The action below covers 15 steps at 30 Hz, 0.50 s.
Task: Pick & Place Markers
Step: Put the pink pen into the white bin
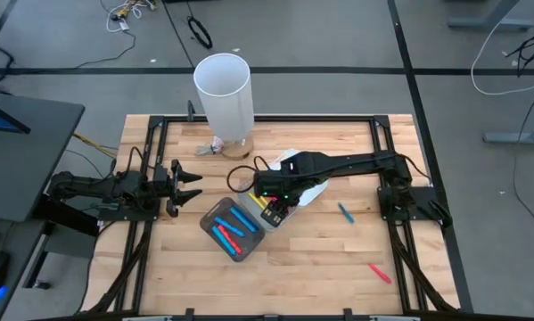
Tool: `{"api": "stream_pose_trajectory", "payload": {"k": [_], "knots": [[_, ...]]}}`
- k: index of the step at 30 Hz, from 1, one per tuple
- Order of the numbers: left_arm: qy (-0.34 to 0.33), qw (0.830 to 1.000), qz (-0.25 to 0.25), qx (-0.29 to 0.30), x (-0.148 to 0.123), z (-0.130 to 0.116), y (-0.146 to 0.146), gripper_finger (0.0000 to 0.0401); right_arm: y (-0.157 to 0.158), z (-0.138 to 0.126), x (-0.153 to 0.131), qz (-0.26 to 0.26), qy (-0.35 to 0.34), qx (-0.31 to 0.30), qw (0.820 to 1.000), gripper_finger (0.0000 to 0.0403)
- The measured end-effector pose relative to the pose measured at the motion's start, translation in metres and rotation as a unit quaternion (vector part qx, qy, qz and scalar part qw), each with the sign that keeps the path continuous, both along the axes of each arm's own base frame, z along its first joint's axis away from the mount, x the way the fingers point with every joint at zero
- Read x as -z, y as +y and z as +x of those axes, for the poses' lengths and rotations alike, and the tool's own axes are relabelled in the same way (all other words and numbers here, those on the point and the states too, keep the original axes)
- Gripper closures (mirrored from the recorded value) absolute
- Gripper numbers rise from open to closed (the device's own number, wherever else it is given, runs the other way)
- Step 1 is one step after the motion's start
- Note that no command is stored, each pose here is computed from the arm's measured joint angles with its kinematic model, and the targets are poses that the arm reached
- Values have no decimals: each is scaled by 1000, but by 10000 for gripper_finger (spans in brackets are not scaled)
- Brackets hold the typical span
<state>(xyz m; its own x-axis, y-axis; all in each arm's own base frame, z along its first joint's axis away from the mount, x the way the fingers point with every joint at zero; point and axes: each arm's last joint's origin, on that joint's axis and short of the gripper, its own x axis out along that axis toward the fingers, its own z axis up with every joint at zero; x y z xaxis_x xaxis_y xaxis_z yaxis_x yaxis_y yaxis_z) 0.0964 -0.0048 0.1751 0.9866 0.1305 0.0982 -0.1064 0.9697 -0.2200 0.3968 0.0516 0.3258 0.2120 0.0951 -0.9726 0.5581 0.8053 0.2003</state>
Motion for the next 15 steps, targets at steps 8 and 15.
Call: {"api": "stream_pose_trajectory", "payload": {"k": [8,15], "knots": [[0,1000,0,0,0,0,0,167,19,-29,-1,13,4,27,1000,195],[0,1000,0,0,0,0,0,167,43,-72,3,21,22,29,999,195]]}}
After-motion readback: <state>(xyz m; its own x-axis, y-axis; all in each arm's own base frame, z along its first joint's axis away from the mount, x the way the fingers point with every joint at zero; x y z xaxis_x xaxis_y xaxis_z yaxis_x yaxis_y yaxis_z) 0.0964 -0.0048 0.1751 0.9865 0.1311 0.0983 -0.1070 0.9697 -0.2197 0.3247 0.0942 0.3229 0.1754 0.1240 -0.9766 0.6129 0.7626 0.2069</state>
